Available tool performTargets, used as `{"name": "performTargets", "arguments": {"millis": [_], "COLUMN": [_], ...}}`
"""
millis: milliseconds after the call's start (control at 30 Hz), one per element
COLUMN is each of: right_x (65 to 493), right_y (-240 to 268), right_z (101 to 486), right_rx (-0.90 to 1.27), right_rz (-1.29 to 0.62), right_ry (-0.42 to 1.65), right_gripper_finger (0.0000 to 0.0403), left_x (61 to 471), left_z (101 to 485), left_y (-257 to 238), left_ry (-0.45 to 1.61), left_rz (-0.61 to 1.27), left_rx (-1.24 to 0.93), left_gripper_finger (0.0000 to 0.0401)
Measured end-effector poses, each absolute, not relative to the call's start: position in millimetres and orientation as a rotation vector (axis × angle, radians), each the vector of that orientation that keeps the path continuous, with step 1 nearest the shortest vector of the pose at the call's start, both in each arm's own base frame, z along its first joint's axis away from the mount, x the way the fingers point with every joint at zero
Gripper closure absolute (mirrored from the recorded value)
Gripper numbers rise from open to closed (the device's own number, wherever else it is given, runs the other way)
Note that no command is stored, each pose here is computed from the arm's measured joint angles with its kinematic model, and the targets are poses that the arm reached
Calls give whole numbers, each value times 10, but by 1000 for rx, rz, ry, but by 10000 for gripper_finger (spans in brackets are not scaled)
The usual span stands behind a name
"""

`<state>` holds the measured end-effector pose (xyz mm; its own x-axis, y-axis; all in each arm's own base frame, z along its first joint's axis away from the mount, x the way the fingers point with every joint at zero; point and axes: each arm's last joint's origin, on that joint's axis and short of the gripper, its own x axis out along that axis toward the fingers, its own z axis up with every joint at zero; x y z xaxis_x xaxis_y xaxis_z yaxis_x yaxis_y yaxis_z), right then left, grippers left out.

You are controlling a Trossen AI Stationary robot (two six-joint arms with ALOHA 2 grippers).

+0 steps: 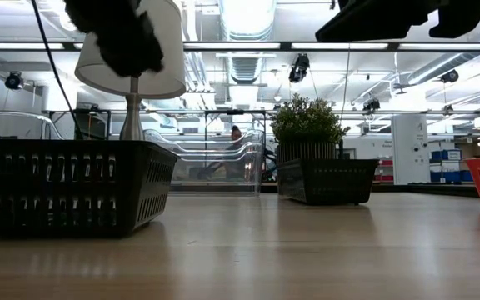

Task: Stack baskets by color
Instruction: Stack the bottom black bin on the top black bins

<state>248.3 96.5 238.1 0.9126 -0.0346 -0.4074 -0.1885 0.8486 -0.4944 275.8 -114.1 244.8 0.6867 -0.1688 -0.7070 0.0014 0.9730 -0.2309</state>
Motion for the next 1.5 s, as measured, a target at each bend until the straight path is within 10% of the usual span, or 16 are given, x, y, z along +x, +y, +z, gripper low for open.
{"name": "performTargets", "arguments": {"millis": [533,700,933,1500], "right_x": [2480,2478,2475,2529], "right_y": [964,963,955,983], "right_z": [2382,2379,2349,2445], "right_rx": [-506,-459,-404,-559], "right_rz": [73,63,49,259], "right_ry": [422,426,428,285], "right_gripper_finger": [360,360,360,236], "left_x": [2803,2854,2893,3204], "left_z": [1842,1764,1848,2079], "left_y": [-1031,-1052,-1032,-668], "left_ry": [1089,1112,1050,699], "left_rz": [6,-33,-93,-173], "left_rx": [-70,10,86,280], "left_gripper_finger": [219,247,385,400]}}
